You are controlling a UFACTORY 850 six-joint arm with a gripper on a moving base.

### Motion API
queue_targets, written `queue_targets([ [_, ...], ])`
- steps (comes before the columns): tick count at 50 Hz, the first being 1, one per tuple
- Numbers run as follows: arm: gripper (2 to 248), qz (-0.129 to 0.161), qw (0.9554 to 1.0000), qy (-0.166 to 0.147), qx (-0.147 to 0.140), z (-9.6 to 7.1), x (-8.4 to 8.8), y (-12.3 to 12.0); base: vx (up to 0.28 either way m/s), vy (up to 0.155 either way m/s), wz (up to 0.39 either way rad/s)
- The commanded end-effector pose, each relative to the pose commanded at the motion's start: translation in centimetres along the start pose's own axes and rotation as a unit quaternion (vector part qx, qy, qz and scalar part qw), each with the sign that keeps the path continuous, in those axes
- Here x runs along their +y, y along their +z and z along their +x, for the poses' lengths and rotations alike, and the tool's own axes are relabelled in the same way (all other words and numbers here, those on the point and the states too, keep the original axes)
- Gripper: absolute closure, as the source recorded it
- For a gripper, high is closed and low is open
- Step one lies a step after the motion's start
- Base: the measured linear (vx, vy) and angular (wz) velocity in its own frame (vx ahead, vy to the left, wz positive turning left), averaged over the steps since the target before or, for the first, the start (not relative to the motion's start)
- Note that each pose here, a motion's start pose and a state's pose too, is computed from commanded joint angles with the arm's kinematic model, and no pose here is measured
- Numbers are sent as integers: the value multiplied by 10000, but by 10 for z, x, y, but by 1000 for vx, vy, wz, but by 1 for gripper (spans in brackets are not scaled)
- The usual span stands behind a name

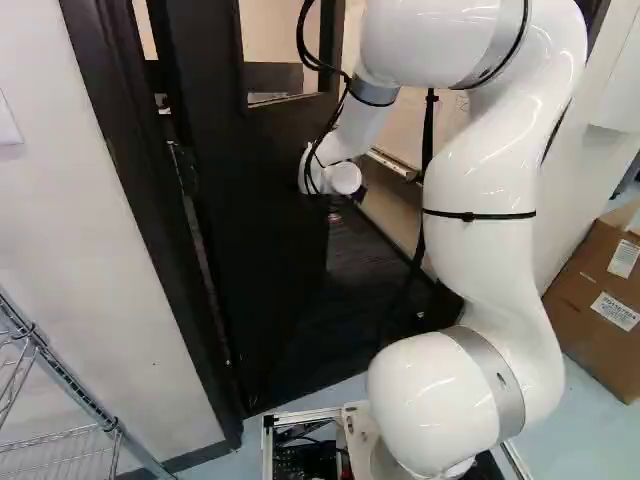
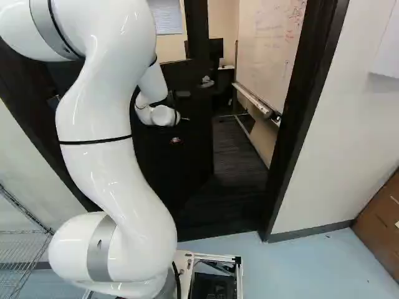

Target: Open the door and move inside

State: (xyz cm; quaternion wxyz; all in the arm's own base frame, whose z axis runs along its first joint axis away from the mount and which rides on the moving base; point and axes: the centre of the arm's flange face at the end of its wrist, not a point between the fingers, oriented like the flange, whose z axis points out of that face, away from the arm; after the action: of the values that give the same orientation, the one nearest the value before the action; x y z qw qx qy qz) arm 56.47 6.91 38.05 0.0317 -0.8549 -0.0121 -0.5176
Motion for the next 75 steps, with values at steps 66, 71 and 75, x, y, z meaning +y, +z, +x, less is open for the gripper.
queue_targets([
  [66,3,648,9971,-288,274,21,-97,74,0,0,0],
  [71,3,697,9967,-309,290,22,-105,77,0,0,0],
  [75,3,736,9963,-325,304,22,-111,80,0,0,0],
])
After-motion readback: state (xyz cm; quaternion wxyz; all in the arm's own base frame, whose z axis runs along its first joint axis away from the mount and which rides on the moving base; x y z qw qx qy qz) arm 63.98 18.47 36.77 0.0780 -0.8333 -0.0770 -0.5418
